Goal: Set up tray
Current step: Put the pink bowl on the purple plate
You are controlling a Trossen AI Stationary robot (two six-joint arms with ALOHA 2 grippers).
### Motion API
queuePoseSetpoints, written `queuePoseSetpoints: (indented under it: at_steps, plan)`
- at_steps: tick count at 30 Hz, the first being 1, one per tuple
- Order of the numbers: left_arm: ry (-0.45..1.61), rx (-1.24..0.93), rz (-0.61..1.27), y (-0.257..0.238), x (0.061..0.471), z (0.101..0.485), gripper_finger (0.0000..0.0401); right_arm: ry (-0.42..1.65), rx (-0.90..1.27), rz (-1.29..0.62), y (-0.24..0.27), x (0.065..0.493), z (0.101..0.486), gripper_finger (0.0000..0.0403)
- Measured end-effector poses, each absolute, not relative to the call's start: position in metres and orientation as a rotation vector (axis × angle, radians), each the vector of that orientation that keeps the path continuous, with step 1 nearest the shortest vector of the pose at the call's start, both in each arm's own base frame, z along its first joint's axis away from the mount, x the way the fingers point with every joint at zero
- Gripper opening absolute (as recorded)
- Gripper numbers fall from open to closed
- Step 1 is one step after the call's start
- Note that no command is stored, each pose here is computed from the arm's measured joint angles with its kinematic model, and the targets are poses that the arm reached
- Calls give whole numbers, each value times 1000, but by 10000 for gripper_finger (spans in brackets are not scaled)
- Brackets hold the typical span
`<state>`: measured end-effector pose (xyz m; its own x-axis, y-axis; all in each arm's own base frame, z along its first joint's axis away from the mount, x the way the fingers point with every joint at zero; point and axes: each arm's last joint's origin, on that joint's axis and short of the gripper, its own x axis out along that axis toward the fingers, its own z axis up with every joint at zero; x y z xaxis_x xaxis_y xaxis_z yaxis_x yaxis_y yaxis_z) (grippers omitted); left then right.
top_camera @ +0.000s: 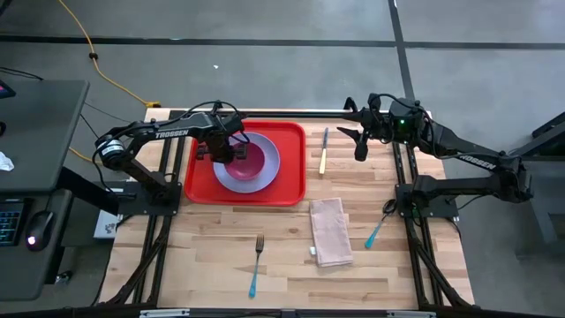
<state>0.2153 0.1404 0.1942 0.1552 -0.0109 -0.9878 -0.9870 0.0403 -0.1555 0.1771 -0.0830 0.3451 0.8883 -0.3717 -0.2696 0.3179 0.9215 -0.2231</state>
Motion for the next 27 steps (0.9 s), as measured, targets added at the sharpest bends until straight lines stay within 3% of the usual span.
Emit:
queuePoseSetpoints:
  at_steps: [10, 27]
  plan:
    - [1095, -1246, 1061, 140, 214, 199, 120, 317, -176, -374, -83, 177, 345, 144]
    - [898, -1233, 1080, 125, 189, 244, 114, 317, -174, -378, -84, 177, 345, 145]
